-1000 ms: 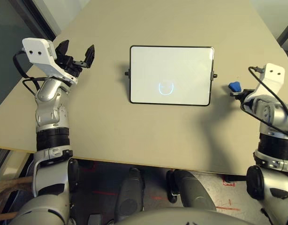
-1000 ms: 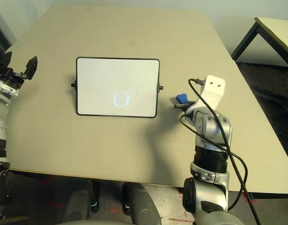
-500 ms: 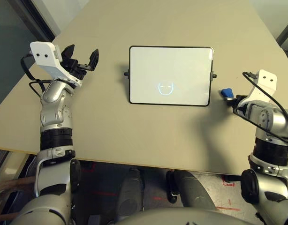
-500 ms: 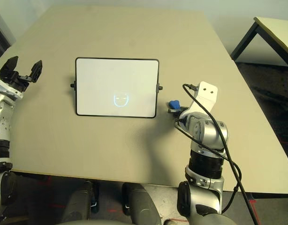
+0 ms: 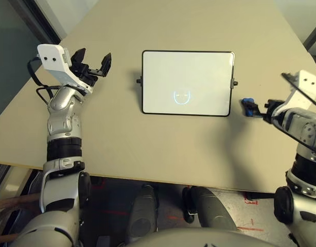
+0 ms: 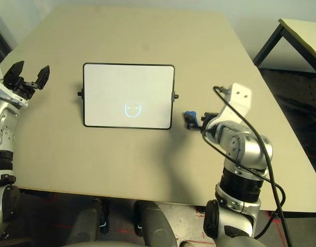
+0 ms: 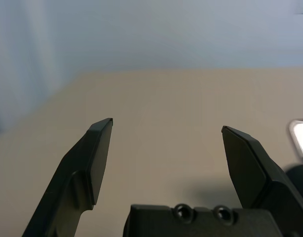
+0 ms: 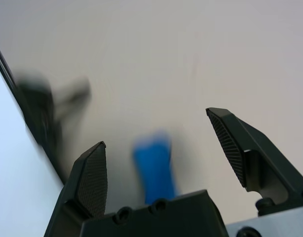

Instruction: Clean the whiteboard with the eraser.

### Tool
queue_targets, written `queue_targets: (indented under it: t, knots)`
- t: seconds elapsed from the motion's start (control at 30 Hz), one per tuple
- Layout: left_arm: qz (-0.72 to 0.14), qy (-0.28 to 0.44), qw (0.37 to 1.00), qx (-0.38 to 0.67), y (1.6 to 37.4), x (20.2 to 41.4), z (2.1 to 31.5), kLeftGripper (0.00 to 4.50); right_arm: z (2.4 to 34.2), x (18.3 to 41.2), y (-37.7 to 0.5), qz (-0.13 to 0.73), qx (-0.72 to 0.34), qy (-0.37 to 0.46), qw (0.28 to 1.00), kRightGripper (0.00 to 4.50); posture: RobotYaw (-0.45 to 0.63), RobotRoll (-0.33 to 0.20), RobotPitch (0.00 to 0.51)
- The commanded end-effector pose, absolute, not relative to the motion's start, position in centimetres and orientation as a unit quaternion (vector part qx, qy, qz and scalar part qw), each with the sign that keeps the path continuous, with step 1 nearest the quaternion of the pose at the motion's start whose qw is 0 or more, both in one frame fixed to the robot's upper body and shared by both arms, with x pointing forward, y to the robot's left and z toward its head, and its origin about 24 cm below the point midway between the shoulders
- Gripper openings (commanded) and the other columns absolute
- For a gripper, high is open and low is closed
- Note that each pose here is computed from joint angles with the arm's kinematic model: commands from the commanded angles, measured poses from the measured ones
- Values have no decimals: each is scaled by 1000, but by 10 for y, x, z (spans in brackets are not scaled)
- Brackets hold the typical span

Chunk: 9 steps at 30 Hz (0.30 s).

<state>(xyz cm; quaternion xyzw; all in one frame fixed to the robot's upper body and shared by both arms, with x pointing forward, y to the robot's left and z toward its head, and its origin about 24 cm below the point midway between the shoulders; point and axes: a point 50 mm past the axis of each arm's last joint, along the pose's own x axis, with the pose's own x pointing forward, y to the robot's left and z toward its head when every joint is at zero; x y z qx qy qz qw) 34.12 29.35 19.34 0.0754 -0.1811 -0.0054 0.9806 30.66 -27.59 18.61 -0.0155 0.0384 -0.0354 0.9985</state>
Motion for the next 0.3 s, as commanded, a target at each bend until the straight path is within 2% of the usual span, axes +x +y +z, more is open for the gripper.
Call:
queue_targets:
  t: [0.03,0.13,0.3]
  knots:
    - [49,-185,977,89,313,336,189,4500,164,314,-311,-82,-37,-50,995,4482,-40,0,136]
    - [72,-172,979,76,325,334,180,4500,141,319,-329,-107,-39,-84,990,4482,-15,0,126]
    - [73,-130,987,67,332,330,158,4500,107,318,-342,-151,-4,-75,986,4482,14,0,119]
